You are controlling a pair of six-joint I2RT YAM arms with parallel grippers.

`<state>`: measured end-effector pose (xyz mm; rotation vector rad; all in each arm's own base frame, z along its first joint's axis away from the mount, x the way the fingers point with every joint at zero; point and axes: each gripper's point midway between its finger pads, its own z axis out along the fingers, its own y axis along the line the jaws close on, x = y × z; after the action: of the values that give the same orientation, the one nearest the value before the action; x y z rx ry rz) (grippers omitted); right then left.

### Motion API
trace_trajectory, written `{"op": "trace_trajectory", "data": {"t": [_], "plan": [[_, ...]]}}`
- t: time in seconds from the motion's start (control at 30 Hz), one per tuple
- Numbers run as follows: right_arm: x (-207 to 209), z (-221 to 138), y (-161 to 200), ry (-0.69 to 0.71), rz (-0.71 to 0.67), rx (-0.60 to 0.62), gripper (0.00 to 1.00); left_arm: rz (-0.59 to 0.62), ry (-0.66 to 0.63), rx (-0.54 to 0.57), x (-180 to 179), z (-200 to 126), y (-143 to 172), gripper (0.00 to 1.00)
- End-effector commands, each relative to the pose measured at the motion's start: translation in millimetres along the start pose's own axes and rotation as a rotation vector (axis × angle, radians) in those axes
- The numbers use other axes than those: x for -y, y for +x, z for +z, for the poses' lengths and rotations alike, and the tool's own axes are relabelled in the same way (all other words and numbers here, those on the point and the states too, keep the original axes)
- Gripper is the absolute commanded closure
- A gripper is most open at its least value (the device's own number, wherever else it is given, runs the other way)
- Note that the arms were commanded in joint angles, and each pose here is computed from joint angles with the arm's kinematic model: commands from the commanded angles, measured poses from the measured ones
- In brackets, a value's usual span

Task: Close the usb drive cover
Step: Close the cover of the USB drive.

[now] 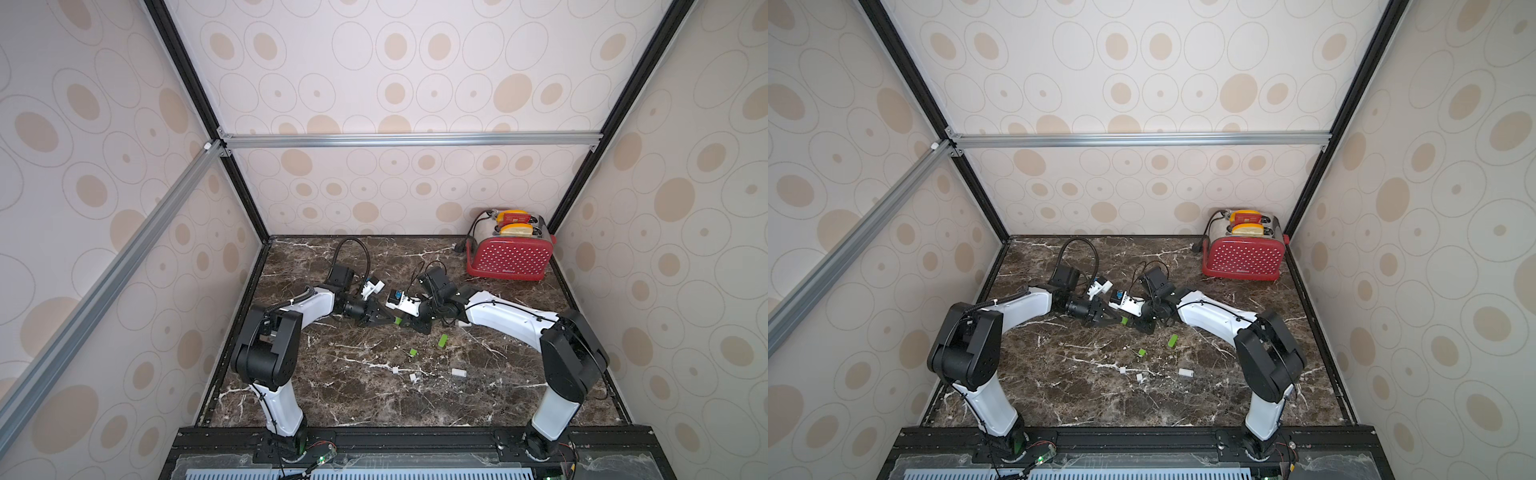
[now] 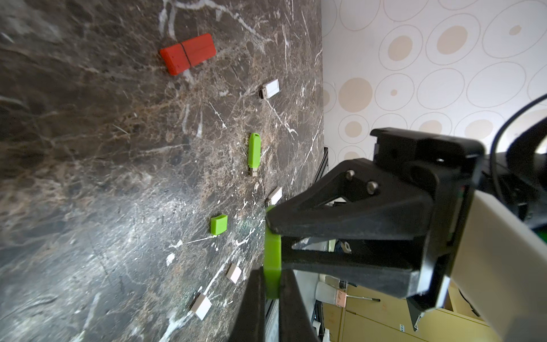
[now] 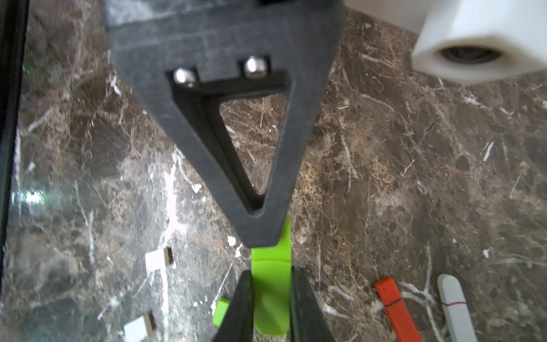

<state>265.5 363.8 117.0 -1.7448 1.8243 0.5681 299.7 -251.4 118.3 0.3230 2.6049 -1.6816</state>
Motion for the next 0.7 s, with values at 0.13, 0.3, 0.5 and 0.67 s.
{"op": "trace_trajectory", "data": {"t": [0.13, 0.3, 0.5, 0.67], "plan": [[6, -30, -8, -0.040, -0.121, 0.058, 1.00, 0.054, 0.086, -0.026, 34, -6, 9, 0.53], [7, -33, 24, -0.063, -0.119, -0.026, 1.00, 0.087, 0.044, 0.056, 37, -38, 3, 0.18], [25, -23, 57, -0.070, -0.155, -0.150, 1.00, 0.174, -0.095, 0.128, 26, -66, 7, 0.01], [37, -3, 80, -0.101, -0.162, -0.254, 1.00, 0.305, -0.287, 0.130, 11, -80, 19, 0.01]]}}
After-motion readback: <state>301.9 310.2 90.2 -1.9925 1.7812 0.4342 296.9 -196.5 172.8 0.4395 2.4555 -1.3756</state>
